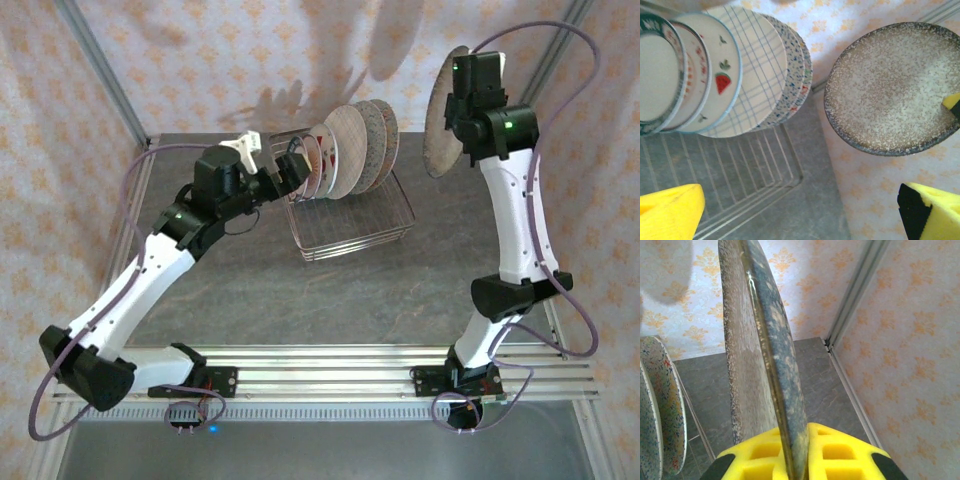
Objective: Unload the plates from the dish rack
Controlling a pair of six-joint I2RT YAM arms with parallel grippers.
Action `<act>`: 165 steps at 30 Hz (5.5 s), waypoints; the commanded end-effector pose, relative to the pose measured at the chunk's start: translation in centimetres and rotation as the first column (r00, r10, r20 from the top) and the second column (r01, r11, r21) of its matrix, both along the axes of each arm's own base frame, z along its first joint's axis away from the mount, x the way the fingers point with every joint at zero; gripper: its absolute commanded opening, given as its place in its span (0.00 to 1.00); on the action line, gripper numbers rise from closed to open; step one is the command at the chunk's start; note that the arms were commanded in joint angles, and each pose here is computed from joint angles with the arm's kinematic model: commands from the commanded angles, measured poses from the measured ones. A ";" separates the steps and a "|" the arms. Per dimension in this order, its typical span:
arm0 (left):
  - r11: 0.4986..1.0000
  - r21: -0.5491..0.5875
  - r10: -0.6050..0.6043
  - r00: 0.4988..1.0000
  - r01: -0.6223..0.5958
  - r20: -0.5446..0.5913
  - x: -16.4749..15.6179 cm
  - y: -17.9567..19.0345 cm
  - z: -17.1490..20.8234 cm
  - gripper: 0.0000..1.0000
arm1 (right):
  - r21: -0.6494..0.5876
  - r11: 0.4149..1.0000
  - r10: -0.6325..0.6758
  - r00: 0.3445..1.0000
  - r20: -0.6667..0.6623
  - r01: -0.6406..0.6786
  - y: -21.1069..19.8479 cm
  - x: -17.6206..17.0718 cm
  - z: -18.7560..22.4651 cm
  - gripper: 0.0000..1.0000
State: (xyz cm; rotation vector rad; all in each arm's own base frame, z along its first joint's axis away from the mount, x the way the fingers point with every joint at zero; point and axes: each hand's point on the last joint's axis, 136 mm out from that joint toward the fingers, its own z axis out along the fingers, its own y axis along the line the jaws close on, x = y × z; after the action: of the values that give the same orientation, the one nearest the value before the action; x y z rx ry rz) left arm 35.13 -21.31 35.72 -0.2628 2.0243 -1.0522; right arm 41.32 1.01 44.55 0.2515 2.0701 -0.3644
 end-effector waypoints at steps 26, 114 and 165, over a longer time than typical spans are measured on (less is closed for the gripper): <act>0.815 -0.556 -0.310 0.935 0.166 -0.175 3.7 -16.7 -3.5 0.76 | 0.599 0.793 -0.095 0.947 0.306 -0.114 1.4 -11.1 8.3 0.00; 0.662 -0.705 0.374 0.927 -0.253 0.019 2.5 14.6 5.3 0.00 | 0.585 0.287 0.682 0.590 0.431 -0.759 21.8 -8.3 2.6 0.64; 0.608 -0.483 0.694 0.717 -0.631 -0.063 14.9 31.8 -14.1 0.00 | 0.088 0.376 0.708 0.347 0.615 -0.922 30.9 -7.9 -0.3 0.99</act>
State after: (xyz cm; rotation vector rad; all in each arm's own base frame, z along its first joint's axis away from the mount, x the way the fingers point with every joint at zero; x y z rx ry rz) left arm 46.08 9.96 8.88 -1.4839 1.5612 -0.8443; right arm 32.85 31.75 42.87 -0.5360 1.5037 0.7739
